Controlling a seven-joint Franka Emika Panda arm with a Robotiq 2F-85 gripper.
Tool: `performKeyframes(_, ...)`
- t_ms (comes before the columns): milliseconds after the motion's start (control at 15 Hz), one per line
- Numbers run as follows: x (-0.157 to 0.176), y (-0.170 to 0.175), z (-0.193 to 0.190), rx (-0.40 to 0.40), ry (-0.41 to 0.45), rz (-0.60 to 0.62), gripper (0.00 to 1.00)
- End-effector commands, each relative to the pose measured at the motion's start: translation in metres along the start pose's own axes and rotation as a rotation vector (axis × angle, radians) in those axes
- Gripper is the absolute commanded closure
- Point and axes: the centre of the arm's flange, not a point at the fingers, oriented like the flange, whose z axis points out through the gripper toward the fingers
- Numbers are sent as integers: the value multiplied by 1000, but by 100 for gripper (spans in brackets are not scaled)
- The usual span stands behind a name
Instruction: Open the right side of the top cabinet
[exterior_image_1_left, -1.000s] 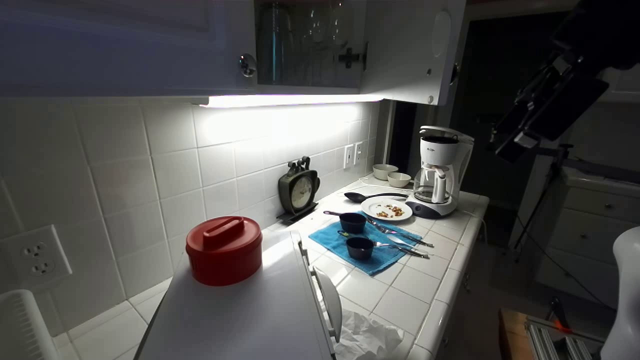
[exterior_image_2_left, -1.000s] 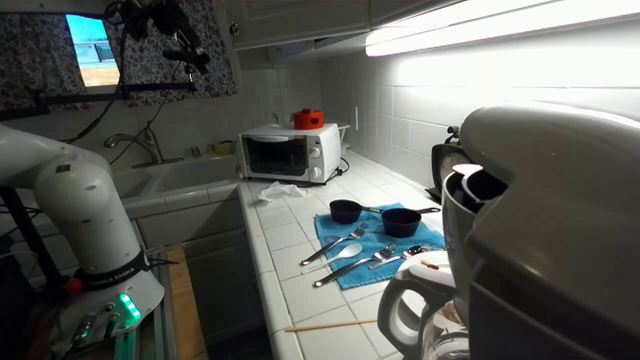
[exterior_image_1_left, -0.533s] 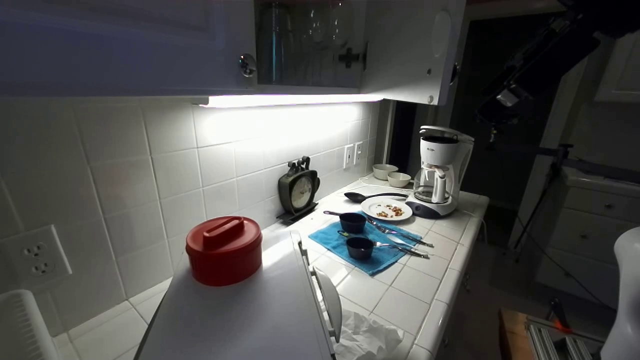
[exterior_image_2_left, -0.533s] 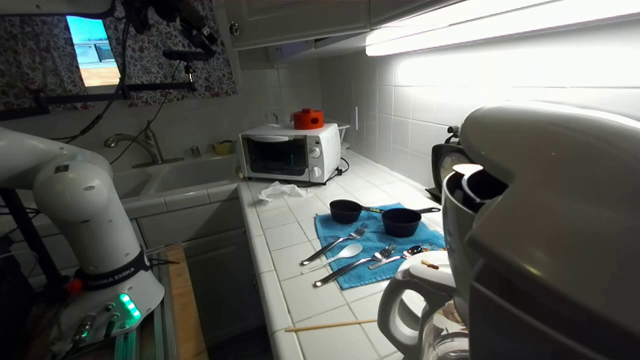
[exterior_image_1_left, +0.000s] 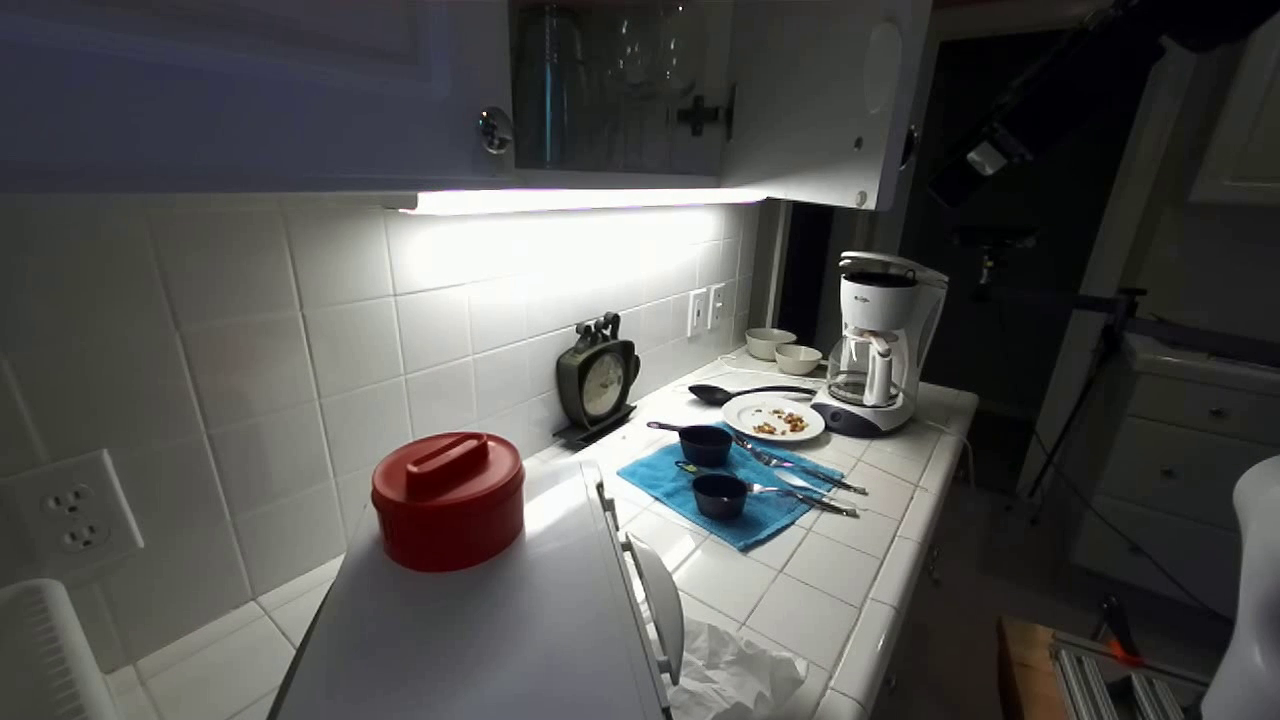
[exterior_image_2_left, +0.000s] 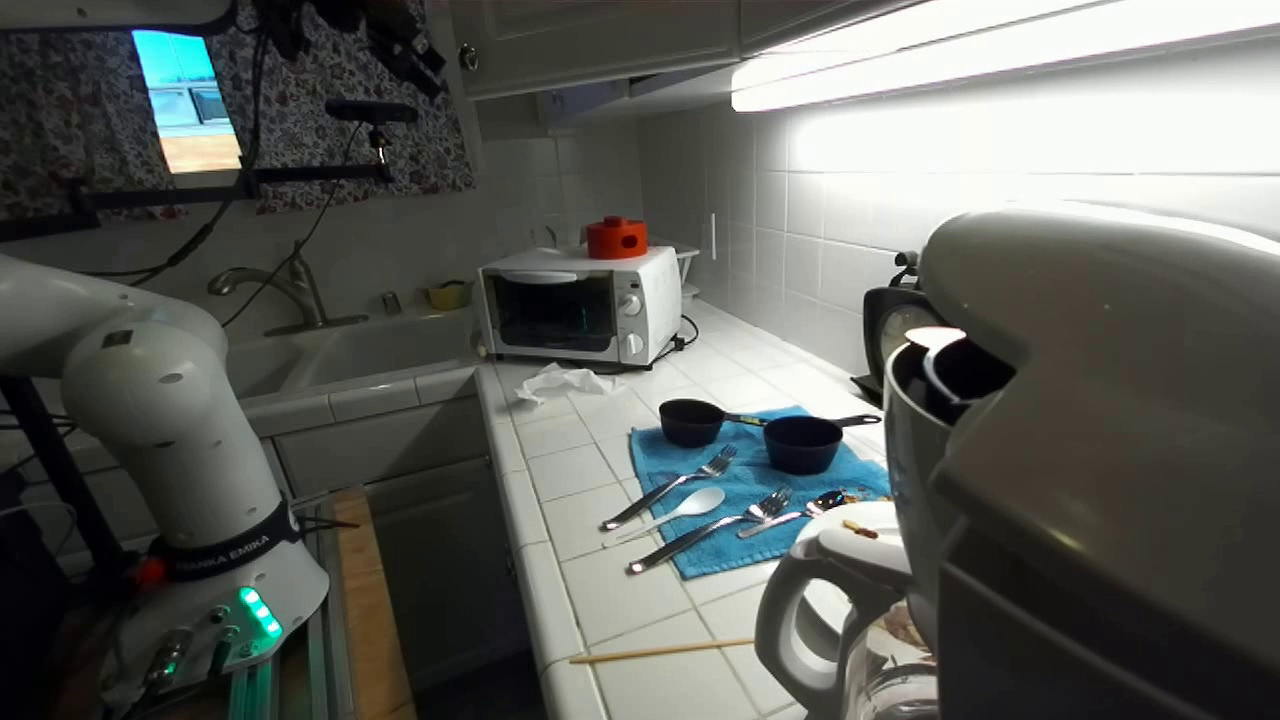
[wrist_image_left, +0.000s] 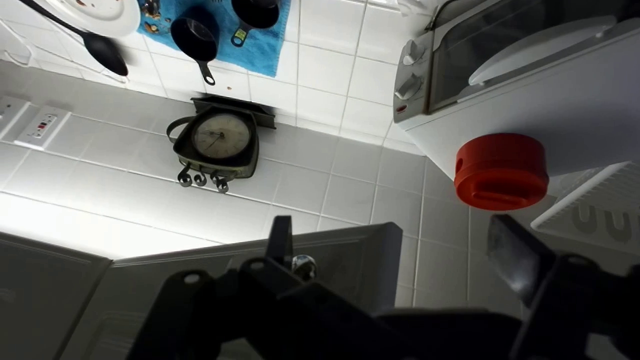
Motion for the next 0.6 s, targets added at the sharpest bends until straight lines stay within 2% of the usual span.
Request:
performKeyframes(0,1,1,0,-2,2,3,0)
performKeyframes(533,1,2,1,-4,4,7,0)
